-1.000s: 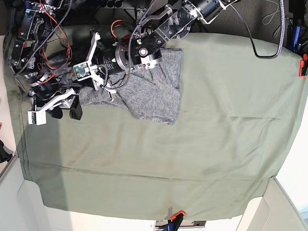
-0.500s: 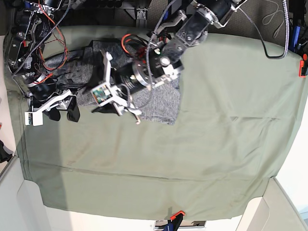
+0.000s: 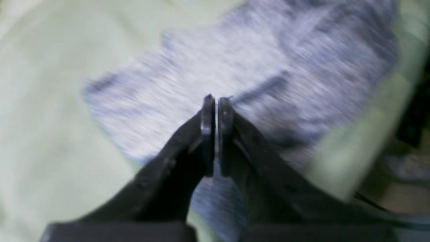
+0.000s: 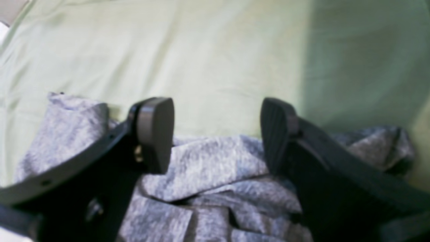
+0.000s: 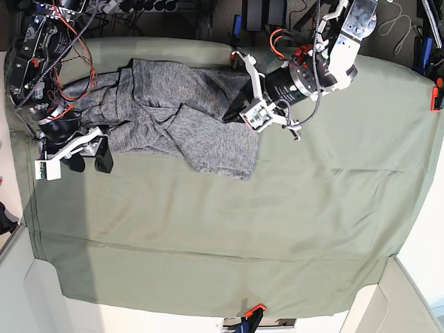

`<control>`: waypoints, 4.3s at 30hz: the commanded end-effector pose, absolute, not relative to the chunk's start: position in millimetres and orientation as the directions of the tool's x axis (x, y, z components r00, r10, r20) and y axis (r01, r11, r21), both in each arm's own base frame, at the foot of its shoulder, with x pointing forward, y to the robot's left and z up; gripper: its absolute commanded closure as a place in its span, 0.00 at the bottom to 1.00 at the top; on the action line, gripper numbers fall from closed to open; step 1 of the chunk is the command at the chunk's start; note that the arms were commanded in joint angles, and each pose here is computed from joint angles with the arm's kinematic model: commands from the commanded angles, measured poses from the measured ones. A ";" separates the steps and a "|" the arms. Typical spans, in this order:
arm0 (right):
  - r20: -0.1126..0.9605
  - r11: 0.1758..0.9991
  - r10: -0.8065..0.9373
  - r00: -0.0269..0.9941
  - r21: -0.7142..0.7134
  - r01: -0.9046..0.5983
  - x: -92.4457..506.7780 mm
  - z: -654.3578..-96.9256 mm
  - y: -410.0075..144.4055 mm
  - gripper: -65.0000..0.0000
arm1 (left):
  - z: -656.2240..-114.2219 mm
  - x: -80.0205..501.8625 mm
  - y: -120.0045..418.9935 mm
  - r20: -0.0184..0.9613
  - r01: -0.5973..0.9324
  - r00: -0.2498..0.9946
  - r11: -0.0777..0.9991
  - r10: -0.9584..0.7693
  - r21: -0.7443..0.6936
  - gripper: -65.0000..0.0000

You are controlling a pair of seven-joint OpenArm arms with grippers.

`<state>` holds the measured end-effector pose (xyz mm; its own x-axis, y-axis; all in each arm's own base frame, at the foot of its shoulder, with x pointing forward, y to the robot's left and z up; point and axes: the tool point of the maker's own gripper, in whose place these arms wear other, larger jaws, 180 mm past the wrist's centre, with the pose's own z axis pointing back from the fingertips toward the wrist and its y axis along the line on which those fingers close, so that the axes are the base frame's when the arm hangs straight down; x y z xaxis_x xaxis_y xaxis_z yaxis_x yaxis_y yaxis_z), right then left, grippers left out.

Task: Fold the T-shirt properly
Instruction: 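Lay the folded end down and release with the left gripper, then regrasp the folded shirt with the left gripper and press it flat, then fold the shirt bundle over again with the left gripper and release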

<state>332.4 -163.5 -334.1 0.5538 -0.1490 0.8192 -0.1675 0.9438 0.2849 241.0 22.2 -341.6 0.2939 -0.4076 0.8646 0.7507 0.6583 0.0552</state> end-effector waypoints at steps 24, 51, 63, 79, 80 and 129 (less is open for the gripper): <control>0.838 0.942 -0.146 0.526 0.280 -0.184 335.1 -323.7 -164.6 0.38 | -374.8 261.9 10.9 0.851 0.778 0.324 0.628 -0.413 0.008 1.00; 0.845 0.918 -0.148 0.514 0.310 -0.247 333.5 -317.7 -152.8 0.38 | -315.5 281.9 -102.0 0.931 0.837 0.215 0.547 -0.296 -0.019 1.00; 0.848 0.926 -0.190 0.496 0.322 -0.196 326.3 -303.7 -201.0 0.38 | -317.3 250.1 -138.2 0.928 0.901 0.139 0.434 -0.346 0.027 1.00; 0.766 0.977 -0.181 0.617 0.214 0.020 287.0 -345.5 -297.5 0.38 | -277.1 252.7 -174.9 0.971 0.903 0.113 0.429 -0.210 -0.012 1.00; 0.759 0.975 -0.190 0.623 0.221 0.028 285.7 -349.9 -298.5 0.38 | -274.9 253.2 -176.5 0.972 0.903 0.111 0.430 -0.205 -0.012 1.00; 0.826 0.915 -0.139 0.546 0.319 -0.249 311.3 -321.3 -184.3 1.00 | -337.3 283.9 91.2 0.852 0.632 0.370 0.772 -0.370 0.061 1.00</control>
